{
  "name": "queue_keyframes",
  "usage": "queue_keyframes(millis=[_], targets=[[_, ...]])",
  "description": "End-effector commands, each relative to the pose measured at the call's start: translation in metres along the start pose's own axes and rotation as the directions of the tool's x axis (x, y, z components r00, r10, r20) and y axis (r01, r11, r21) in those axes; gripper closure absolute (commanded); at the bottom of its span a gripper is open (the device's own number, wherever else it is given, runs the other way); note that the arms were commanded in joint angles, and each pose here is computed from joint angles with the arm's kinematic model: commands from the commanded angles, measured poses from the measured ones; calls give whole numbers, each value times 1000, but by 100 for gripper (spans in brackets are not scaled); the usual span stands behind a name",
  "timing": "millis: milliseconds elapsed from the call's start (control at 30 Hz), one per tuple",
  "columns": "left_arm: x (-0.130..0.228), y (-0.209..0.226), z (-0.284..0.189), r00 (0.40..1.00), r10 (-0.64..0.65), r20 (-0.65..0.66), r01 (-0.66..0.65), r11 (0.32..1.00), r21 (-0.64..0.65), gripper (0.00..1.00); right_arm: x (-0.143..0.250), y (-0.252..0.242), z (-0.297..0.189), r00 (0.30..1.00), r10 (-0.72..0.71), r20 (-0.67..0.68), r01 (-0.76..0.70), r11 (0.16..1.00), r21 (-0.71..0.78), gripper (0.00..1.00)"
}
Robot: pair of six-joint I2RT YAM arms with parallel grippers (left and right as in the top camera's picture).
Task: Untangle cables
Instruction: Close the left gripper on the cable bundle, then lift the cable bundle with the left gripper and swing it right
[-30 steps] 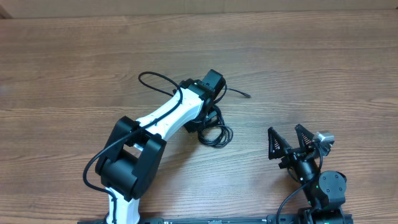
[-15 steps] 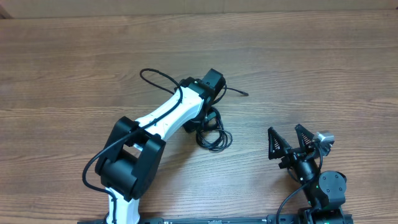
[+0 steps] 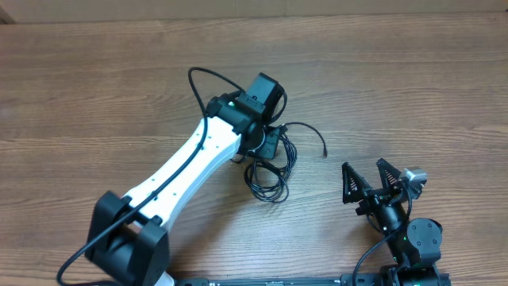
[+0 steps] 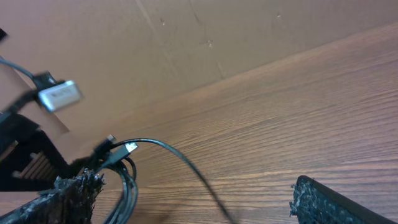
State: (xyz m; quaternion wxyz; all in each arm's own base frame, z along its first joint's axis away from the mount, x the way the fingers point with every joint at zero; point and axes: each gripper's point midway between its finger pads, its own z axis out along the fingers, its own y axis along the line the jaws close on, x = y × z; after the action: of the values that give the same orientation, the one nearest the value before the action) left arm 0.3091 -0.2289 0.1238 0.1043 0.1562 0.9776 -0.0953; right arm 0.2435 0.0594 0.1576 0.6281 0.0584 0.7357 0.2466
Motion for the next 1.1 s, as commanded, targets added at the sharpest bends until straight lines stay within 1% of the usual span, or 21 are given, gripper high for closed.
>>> queue_keyframes(millis=[0, 67, 167, 333, 467, 533, 633, 700, 767, 833, 867, 900, 933, 967, 1000, 1067], targets=[[-11, -7, -22, 975, 210, 72, -212, 977, 16, 96, 3, 3, 1, 999, 51, -8, -52, 998, -19, 0], [-8, -4, -22, 971, 230, 56, -231, 973, -1, 96, 4, 6, 1, 996, 84, -13, -84, 996, -34, 0], [-3, -2, -22, 965, 259, 36, -259, 966, -7, 96, 2, 13, 0, 997, 80, -15, -80, 994, -72, 0], [-2, -1, -22, 963, 267, 31, -267, 964, -10, 96, 1, 24, -1, 997, 72, -19, -74, 988, -133, 0], [-2, 0, -22, 965, 259, 32, -259, 966, -10, 96, -1, 27, -1, 998, 69, -14, -70, 986, -148, 0], [-3, 0, -22, 976, 214, 35, -214, 977, -9, 96, -1, 27, -1, 998, 69, -14, -70, 986, -148, 0], [-8, 2, -22, 993, 104, 51, -104, 995, -5, 96, -1, 27, -1, 997, 78, -15, -79, 986, -148, 1], [-14, 5, -23, 997, -28, 72, 28, 1000, 4, 96, -3, 28, -1, 995, 102, -14, -103, 983, -151, 1], [-21, 10, -24, 976, -197, 93, 196, 980, 22, 96, -4, 31, -2, 993, 113, -15, -114, 979, -170, 1], [-26, 17, -25, 916, -388, 102, 385, 922, 43, 96, -4, 38, -3, 994, 106, -20, -108, 973, -204, 1], [-27, 20, -25, 873, -478, 101, 475, 879, 52, 96, -5, 40, -4, 994, 105, -22, -107, 970, -216, 1], [-28, 23, -26, 816, -570, 97, 567, 821, 60, 96, -4, 42, -4, 994, 102, -26, -106, 968, -229, 2], [-28, 26, -26, 728, -680, 84, 676, 733, 73, 96, -4, 44, -5, 994, 101, -31, -106, 966, -236, 2], [-27, 27, -26, 660, -748, 66, 744, 664, 80, 96, -3, 44, -5, 994, 101, -33, -106, 965, -240, 4], [-24, 26, -26, 532, -846, 28, 842, 532, 86, 96, -2, 46, -5, 994, 99, -39, -106, 962, -251, 4], [-23, 22, -26, 444, -896, -16, 892, 440, 100, 96, -2, 51, -7, 995, 93, -46, -103, 956, -275, 5]])
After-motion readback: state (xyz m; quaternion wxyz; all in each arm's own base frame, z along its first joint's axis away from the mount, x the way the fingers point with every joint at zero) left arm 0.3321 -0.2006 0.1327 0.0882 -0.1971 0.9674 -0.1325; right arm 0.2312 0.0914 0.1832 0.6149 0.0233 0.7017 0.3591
